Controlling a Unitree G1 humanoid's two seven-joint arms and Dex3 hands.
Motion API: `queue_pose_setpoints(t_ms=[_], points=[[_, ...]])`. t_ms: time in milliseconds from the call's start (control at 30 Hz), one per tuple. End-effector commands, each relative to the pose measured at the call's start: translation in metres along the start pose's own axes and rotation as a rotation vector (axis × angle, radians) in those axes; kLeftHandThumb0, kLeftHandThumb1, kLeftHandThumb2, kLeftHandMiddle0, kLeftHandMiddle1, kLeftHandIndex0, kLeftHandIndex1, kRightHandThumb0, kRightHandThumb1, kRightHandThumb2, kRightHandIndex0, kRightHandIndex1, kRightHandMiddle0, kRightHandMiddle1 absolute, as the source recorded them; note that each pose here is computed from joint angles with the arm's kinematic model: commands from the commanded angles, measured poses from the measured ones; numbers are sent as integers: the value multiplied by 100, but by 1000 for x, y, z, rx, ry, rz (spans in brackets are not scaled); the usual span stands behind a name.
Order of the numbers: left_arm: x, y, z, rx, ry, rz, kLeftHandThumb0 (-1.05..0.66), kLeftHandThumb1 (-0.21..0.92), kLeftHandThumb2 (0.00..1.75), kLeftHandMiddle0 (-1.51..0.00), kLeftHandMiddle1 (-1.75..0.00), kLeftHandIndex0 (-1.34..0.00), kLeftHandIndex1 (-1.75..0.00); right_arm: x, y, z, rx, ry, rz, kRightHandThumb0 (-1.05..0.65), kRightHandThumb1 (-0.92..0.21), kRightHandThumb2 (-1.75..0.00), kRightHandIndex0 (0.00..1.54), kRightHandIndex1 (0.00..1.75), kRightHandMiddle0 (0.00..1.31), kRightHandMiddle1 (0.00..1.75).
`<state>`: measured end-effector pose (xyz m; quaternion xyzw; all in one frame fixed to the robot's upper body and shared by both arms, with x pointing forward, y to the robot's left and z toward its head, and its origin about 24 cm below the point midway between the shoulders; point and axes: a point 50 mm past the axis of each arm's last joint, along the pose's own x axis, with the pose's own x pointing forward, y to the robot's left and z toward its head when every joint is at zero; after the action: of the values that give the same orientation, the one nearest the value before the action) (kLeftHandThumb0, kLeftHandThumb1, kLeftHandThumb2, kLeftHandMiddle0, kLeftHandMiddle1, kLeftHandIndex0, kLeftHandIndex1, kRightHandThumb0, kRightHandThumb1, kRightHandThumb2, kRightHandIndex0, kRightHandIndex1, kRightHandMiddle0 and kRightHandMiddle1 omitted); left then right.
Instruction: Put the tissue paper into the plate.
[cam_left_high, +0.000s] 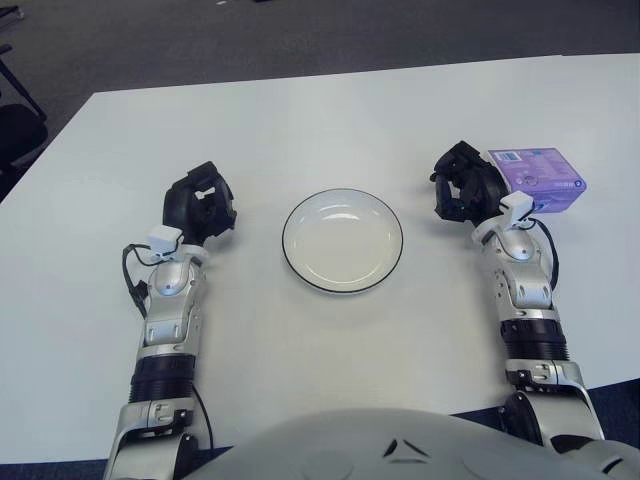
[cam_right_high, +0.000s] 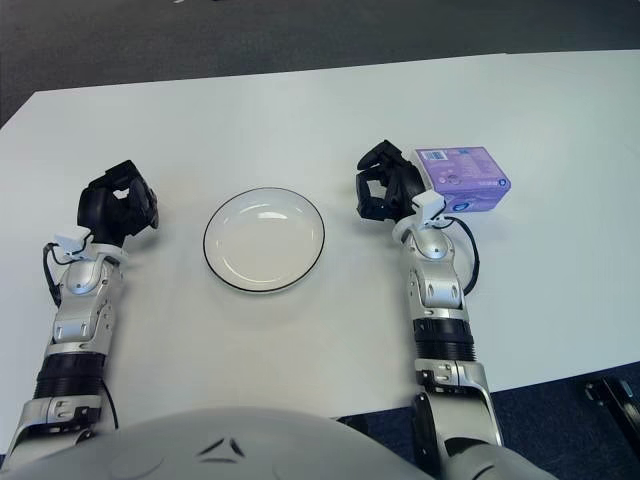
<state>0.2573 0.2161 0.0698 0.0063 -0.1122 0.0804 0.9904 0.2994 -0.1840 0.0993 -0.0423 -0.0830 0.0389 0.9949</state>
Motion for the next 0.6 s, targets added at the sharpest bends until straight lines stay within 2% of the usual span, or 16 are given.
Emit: queue_pose_setpoints(t_ms=[0, 367, 567], points=[[-63, -7, -68, -86, 329, 76, -43, 69, 96, -137, -175, -107, -175, -7, -1, 0, -34, 23, -22, -1, -42, -121, 52, 174, 32, 174], [-63, -6, -68, -81, 327, 76, -42, 69, 96, -137, -175, -107, -175, 1, -4, 21, -116, -74, -28, -1, -49, -110, 54, 166, 25, 175], [-63, -5, -67, -76, 333, 83, -42, 69, 96, -137, -175, -106, -175, 4, -6, 36, -284, -212, -34, -1, -49, -110, 55, 166, 23, 175]])
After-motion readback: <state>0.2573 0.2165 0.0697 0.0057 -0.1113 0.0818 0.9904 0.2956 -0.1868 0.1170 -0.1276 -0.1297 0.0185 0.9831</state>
